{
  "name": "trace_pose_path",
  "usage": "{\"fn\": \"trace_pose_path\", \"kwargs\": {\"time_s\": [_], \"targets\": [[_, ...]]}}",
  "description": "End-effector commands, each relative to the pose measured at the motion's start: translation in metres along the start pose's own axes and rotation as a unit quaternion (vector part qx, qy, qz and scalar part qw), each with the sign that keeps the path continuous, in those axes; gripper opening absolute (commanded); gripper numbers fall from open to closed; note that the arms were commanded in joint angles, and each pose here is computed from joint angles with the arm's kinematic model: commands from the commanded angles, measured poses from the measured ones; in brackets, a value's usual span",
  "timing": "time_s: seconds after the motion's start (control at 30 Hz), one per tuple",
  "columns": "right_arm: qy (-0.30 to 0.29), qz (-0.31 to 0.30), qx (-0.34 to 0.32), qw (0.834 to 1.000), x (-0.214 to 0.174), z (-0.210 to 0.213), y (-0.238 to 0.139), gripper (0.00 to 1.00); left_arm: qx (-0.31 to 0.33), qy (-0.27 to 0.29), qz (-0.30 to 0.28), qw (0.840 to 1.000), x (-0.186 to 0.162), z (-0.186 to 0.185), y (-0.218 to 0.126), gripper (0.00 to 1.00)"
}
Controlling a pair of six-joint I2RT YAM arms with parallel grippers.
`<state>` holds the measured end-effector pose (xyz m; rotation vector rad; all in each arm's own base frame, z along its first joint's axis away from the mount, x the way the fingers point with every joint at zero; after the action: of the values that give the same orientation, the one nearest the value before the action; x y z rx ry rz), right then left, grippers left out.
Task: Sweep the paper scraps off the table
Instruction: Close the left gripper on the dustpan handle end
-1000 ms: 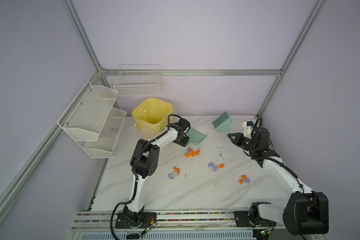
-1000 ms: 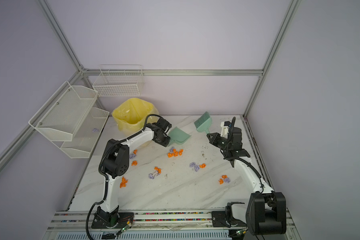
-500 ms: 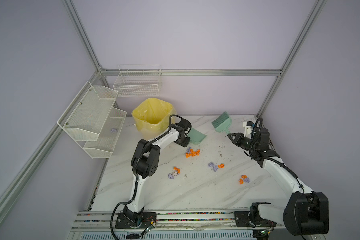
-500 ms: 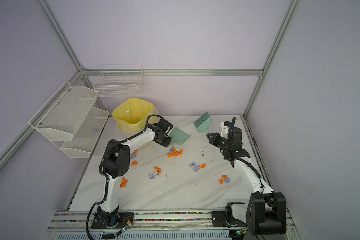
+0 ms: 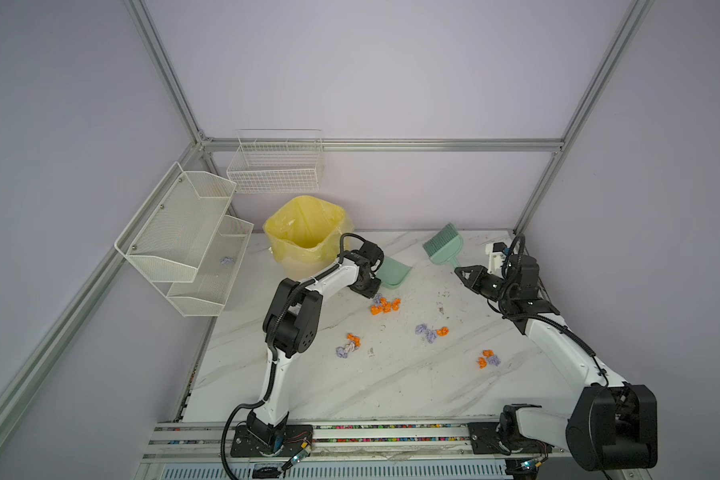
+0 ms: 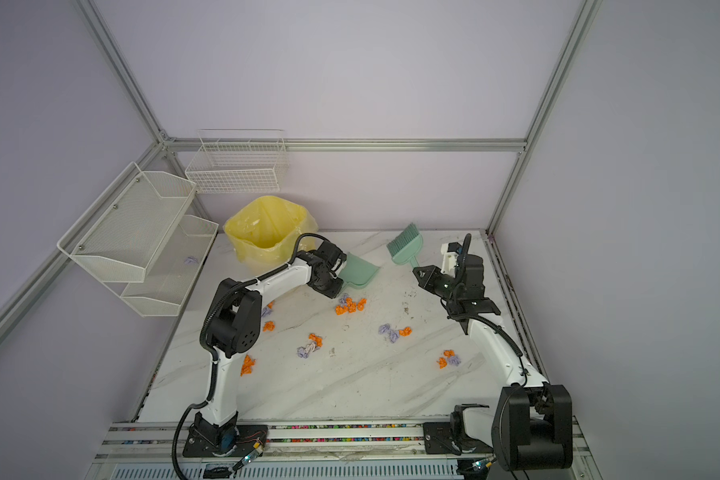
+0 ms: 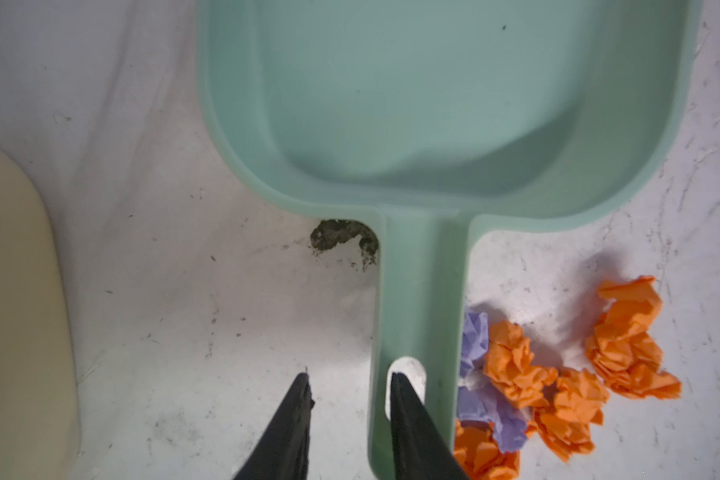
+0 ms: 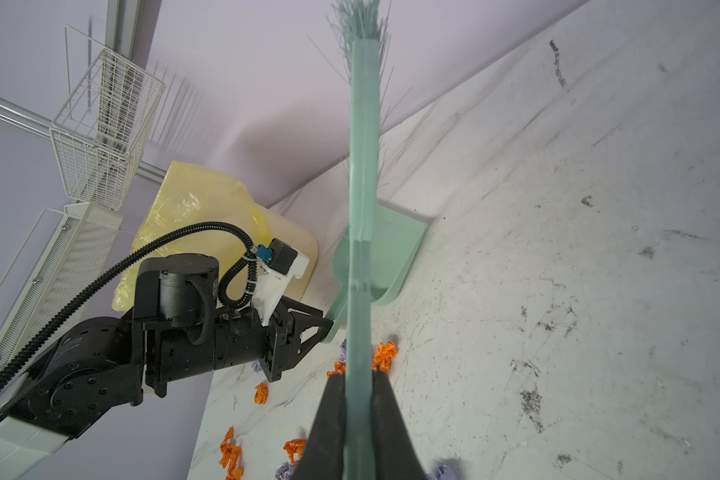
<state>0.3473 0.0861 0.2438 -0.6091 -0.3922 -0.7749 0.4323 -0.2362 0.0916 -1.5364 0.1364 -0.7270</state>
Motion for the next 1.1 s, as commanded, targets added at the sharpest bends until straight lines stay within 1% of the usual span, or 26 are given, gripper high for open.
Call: {"fn": "trace_pose_path", "kwargs": {"time_s": [0.0, 0.23, 0.5, 0.97, 1.07], "targets": [[-0.016, -0.016, 0.019, 1.000, 0.007, 0.012, -0.008, 0.00, -0.011, 0.004, 0.016, 1.000, -0.012, -0.008, 0.008, 0.30], [-0.016, -0.016, 0.018, 1.000, 0.007, 0.012, -0.008, 0.00, -0.014, -0.004, 0.016, 1.000, -0.012, -0.009, 0.008, 0.19], [-0.016, -0.018, 0.021, 0.999, 0.007, 0.014, -0.010, 0.00, -0.025, -0.014, 0.012, 1.000, -0.009, -0.013, 0.006, 0.15], [-0.014, -0.025, 0.026, 0.999, 0.009, 0.020, -0.015, 0.00, -0.033, -0.026, -0.007, 0.999, 0.003, -0.013, -0.009, 0.00], [-0.011, -0.026, 0.026, 0.999, 0.010, 0.021, -0.016, 0.00, -0.036, -0.031, -0.019, 0.999, 0.009, -0.013, -0.018, 0.00]]}}
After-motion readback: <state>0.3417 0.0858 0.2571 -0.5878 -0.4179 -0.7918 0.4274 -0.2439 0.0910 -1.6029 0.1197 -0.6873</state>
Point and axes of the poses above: each gripper's point midway between its finger pads, its own y axis out along the fingers, its own z axis along the line the jaws close on, x = y × z, the point moved 4 cm from there along -y, back along the fingers, and after that the axes turned 4 degrees about y, right-handed, at the moved point
